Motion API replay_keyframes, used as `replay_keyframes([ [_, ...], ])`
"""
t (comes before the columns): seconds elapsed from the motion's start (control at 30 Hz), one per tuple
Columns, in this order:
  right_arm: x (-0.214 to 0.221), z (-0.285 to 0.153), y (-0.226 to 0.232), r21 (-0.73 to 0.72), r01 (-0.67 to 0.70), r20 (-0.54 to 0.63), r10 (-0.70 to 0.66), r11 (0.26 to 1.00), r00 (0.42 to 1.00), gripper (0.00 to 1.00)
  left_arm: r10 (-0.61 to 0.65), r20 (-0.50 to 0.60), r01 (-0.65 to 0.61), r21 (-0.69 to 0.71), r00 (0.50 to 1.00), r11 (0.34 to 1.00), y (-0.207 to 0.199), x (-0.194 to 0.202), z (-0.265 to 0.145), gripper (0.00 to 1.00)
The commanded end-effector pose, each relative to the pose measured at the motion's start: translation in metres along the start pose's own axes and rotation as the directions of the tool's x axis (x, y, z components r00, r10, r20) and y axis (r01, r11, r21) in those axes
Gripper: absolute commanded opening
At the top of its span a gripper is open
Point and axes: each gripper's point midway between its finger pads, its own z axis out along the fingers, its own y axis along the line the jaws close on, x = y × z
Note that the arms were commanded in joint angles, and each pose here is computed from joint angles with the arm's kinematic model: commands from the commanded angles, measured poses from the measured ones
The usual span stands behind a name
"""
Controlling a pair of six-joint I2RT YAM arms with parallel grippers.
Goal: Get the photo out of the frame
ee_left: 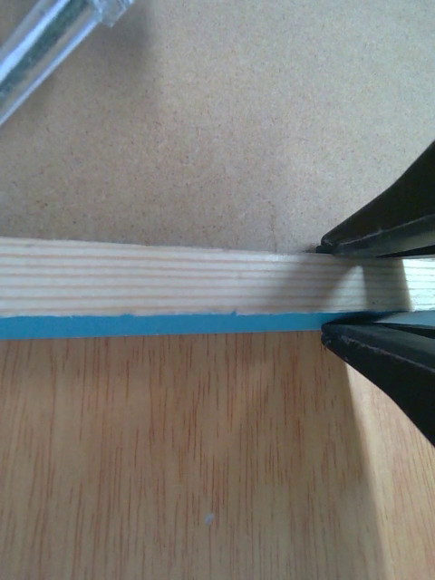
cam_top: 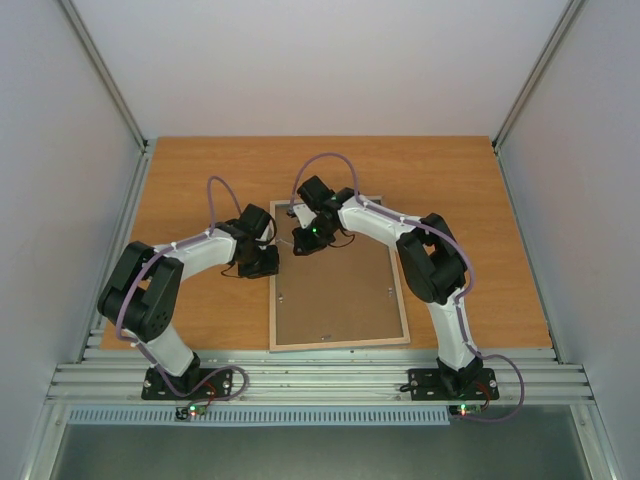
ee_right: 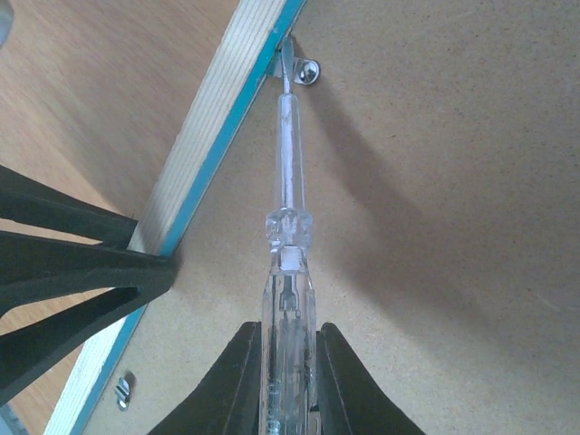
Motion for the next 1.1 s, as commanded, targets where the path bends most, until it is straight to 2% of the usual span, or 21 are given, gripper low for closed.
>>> replay_keyframes([
  [0.0, 0.02, 0.005, 0.011, -0.024, 0.03, -0.093, -0.032, 0.999, 0.995, 0.01, -0.003, 0.006, 0.003, -0.01, 1.0, 1.0, 0.002, -0.001, 0.0, 0.11],
  [0.33, 0.028, 0.007, 0.006, 0.004, 0.026, -0.136, -0.025, 1.0, 0.99, 0.01, -0.01, 0.004, 0.01, -0.014, 1.0, 1.0, 0.003, 0.0, 0.0, 0.11],
  [1.07, -0.009, -0.016, 0.012, 0.034, 0.026, 0.041, -0.027, 0.999, 0.999, 0.01, 0.012, 0.003, -0.012, 0.016, 1.0, 1.0, -0.002, 0.003, -0.002, 0.1],
])
